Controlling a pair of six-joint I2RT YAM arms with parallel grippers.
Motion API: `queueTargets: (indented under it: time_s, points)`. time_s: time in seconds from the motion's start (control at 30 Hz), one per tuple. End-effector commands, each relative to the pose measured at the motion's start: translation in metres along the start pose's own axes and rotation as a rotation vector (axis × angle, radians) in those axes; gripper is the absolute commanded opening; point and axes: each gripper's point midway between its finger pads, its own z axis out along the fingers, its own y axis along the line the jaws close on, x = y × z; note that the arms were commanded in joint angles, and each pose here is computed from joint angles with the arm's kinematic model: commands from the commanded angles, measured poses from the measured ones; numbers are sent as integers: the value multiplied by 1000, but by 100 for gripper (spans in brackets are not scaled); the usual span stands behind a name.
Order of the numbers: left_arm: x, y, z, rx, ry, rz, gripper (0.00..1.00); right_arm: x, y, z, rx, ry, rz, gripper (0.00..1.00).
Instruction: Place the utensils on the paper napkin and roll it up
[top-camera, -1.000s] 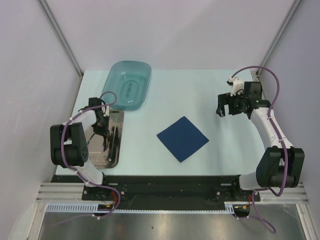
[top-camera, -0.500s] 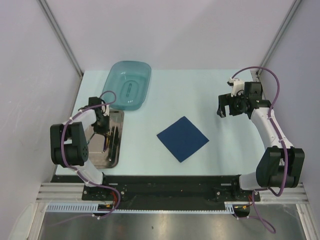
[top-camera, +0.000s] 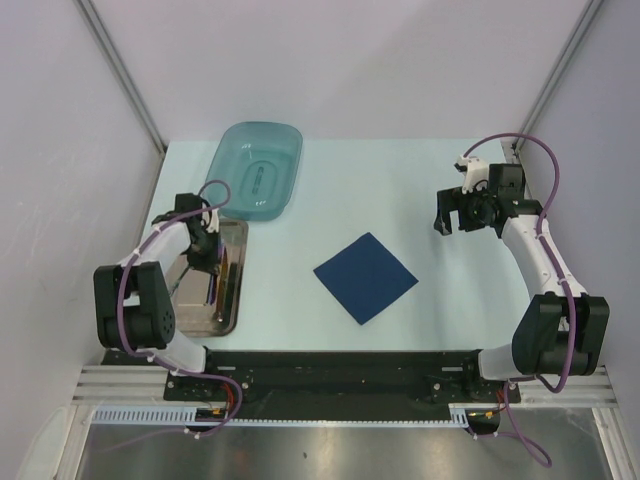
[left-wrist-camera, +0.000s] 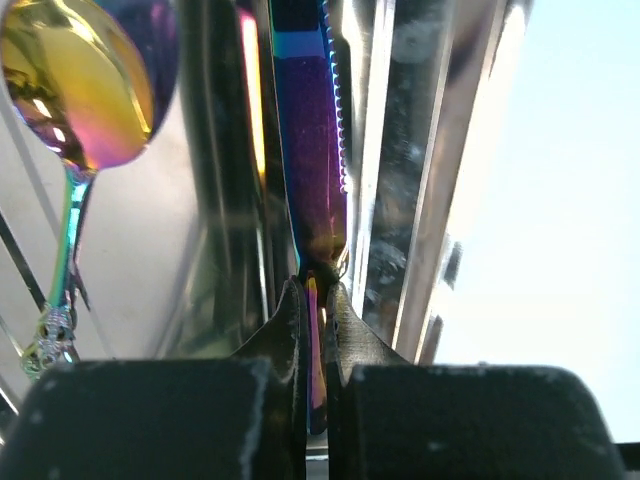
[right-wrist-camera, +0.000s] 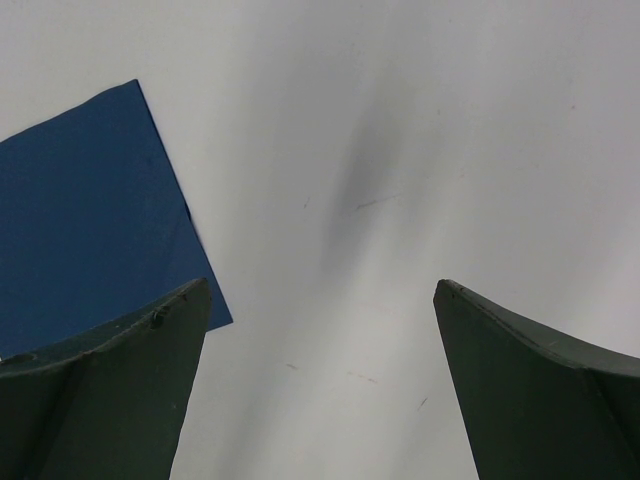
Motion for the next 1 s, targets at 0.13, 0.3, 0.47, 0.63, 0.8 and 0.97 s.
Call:
queueTargets:
  time_s: [0.13, 0.3, 0.47, 0.63, 0.8, 0.97]
  points:
    - [1, -50, -25, 109, -23, 50, 0, -18, -2, -9, 12, -50, -22, 100]
    - [-4, -87, -26, 188, -42, 81, 0, -13, -3, -9, 18, -34, -22, 100]
    - [-8, -147, -26, 305, -63, 132, 0, -5, -6, -15, 41, -2, -32, 100]
    - [-13, -214, -22, 365, -70, 174, 0, 6, -9, -20, 64, 44, -39, 100]
    - [-27, -274, -15, 357, -52, 130, 0, 8, -8, -26, 70, 46, -22, 100]
    - [-27, -339, -21, 383, -55, 137, 0, 12, -6, -32, 73, 47, -8, 100]
